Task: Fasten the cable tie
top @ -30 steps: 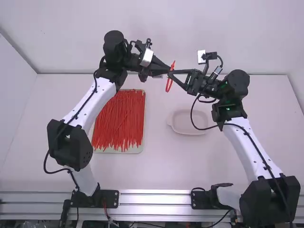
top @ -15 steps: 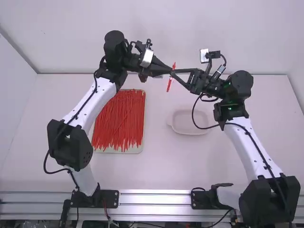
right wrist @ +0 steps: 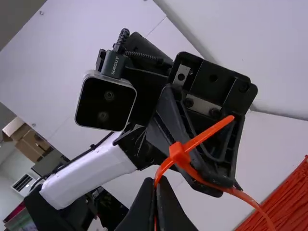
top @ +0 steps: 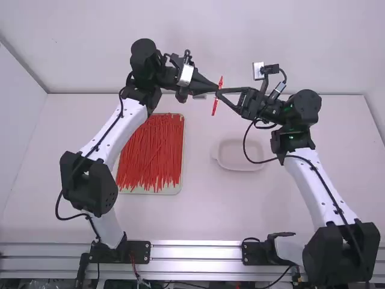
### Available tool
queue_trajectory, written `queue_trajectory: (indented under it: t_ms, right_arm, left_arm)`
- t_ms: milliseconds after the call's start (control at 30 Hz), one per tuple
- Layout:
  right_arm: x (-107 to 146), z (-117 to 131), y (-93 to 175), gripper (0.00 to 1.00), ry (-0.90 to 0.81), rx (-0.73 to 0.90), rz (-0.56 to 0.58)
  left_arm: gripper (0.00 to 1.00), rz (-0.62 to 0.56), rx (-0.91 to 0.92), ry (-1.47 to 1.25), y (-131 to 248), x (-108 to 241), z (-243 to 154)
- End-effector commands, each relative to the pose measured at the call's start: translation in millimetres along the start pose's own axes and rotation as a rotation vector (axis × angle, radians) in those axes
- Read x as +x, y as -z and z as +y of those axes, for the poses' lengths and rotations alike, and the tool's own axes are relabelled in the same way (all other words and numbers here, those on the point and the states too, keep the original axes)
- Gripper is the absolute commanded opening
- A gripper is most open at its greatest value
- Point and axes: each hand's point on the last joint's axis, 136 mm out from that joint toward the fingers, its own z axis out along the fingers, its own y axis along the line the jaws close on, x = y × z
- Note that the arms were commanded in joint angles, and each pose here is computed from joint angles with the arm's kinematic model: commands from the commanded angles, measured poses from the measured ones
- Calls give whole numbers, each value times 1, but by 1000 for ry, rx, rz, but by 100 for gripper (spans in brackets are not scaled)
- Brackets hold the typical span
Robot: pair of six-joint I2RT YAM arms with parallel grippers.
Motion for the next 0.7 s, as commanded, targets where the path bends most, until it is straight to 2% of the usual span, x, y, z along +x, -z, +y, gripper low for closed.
queue_trajectory:
  t_ms: [0,200,667]
  right_arm:
    - [-22,5,7,0,44,21,-67]
    - [-21,9,2,0,54,9,-71]
    - [-37,15,9,0,81,8,-141]
  left_arm:
    - [2,-24,67,-30,-4,-11,-13]
    - [2,-25,67,-58,-4,-10,-14]
    - [3,-31,73,-121,-7,-13,-15]
